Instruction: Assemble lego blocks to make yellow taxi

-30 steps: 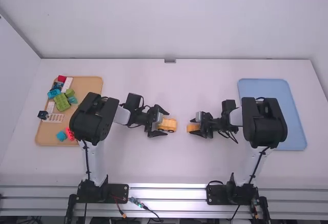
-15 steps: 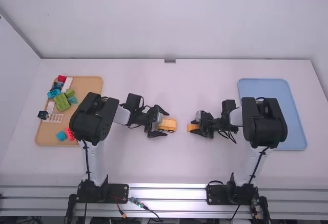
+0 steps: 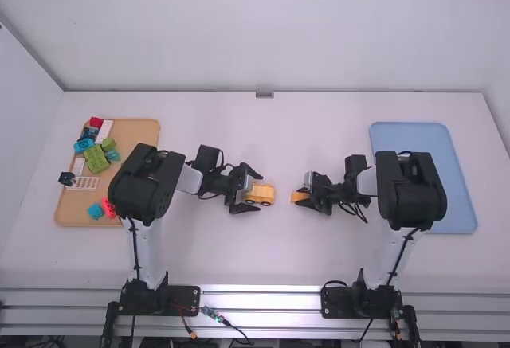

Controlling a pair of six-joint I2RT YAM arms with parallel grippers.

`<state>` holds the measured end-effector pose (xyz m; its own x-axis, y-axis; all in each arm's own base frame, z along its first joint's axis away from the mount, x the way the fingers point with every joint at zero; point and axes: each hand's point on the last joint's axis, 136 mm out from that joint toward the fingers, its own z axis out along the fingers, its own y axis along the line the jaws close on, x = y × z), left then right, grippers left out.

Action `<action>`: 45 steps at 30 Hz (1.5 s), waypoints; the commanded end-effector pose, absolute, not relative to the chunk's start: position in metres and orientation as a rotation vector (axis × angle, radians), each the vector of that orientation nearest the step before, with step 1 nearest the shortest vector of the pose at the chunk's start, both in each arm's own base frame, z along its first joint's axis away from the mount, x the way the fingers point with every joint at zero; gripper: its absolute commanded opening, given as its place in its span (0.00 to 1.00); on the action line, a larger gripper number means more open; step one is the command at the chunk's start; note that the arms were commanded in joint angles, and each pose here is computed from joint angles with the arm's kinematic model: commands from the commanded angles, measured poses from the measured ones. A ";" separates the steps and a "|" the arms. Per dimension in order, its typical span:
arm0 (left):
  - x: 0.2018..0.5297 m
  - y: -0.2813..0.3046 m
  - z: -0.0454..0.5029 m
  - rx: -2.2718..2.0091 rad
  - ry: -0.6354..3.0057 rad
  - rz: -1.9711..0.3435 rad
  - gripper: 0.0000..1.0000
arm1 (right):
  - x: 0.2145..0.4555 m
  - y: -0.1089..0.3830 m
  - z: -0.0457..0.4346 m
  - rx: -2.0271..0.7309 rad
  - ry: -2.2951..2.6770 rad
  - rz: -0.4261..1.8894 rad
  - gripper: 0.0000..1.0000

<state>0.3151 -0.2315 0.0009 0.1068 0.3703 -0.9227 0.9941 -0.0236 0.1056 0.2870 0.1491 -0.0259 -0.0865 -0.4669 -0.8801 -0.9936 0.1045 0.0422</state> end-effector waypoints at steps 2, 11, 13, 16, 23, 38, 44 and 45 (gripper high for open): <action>0.312 -0.233 0.000 1.528 1.393 -0.953 0.96 | 0.289 0.150 -0.025 -1.417 1.691 0.951 0.32; 0.313 -0.233 -0.001 1.531 1.397 -0.947 0.89 | 0.295 0.153 -0.008 -1.433 1.649 1.010 0.29; 0.313 -0.233 -0.001 1.531 1.397 -0.946 0.89 | 0.295 0.154 -0.004 -1.441 1.630 1.020 0.29; 0.312 -0.232 -0.002 1.531 1.401 -0.948 0.89 | 0.296 0.156 0.005 -1.447 1.606 1.047 0.29; 0.315 -0.230 -0.007 1.538 1.438 -0.922 0.89 | 0.292 0.167 0.024 -1.506 1.520 1.098 0.25; 0.314 -0.231 -0.009 1.537 1.431 -0.935 0.84 | 0.299 0.209 0.035 -1.603 1.520 1.136 0.15; 0.316 -0.230 -0.012 1.543 1.450 -0.911 0.80 | 0.303 0.215 0.041 -1.600 1.524 1.129 0.09; 0.316 -0.230 -0.012 1.542 1.450 -0.916 0.80 | 0.304 0.215 0.042 -1.593 1.528 1.124 0.08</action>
